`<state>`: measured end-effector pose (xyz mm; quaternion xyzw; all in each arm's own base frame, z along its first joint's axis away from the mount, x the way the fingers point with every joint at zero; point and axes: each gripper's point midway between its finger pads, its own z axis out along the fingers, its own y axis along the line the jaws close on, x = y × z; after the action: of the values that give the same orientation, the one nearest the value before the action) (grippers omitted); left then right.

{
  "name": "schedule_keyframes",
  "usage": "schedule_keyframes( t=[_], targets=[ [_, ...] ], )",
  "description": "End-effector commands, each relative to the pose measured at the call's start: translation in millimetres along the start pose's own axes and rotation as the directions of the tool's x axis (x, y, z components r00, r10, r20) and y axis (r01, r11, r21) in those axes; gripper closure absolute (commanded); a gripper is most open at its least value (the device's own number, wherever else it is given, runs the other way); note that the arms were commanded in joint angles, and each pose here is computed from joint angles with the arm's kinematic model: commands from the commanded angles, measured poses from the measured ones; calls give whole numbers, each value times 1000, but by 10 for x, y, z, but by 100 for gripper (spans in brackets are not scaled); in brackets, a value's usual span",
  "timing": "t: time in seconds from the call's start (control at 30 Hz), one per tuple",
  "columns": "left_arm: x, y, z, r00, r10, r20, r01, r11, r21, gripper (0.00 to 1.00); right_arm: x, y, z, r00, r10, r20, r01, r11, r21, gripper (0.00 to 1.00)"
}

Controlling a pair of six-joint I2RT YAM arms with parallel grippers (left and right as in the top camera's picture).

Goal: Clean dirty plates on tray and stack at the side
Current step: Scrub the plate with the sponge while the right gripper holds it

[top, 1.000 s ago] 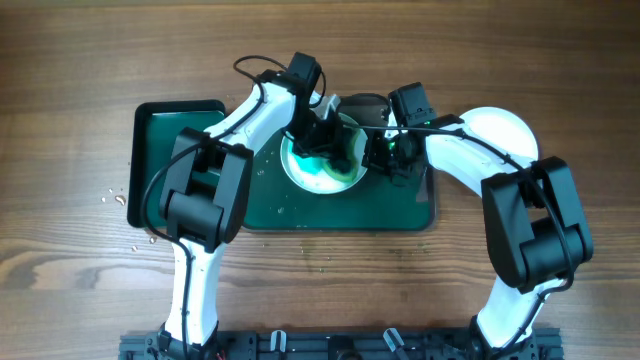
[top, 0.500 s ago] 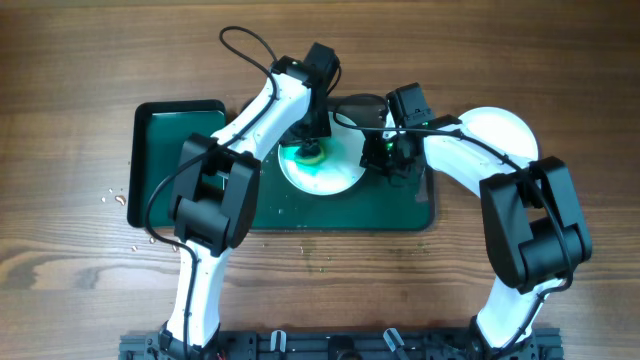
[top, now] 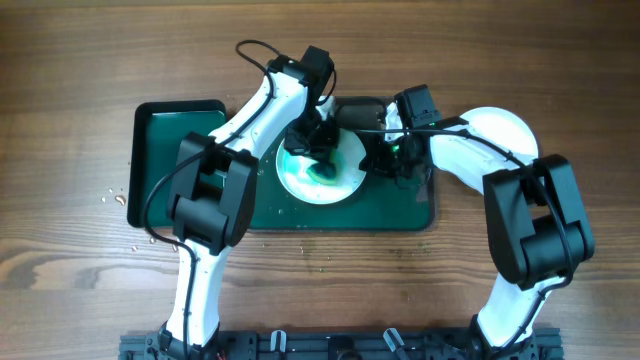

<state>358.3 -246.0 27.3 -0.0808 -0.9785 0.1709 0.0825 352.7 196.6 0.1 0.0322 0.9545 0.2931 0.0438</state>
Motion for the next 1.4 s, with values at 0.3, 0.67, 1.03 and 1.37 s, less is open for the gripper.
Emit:
schedule_keyframes(
  t=[0.3,0.67,1.03,1.37],
  targets=[
    [-316,-378,99,991,54,126,-68,992,110,96,180,-99,154,998,-9,-65,9,1000,-2,96],
    [-406,626,-65,963,-97,252,185,916,-355,96,178,-110,155,998,-7,-64,7,1000,4,96],
    [-96,1272,-325,903,-228,363,417,667,-618,96,184,-158,153,998,13,-63,-11,999,31,96],
    [413,83,179,986,29,-166,-34,999,-26,96,184,-157,153,998,19,-62,-18,999,31,96]
  ],
)
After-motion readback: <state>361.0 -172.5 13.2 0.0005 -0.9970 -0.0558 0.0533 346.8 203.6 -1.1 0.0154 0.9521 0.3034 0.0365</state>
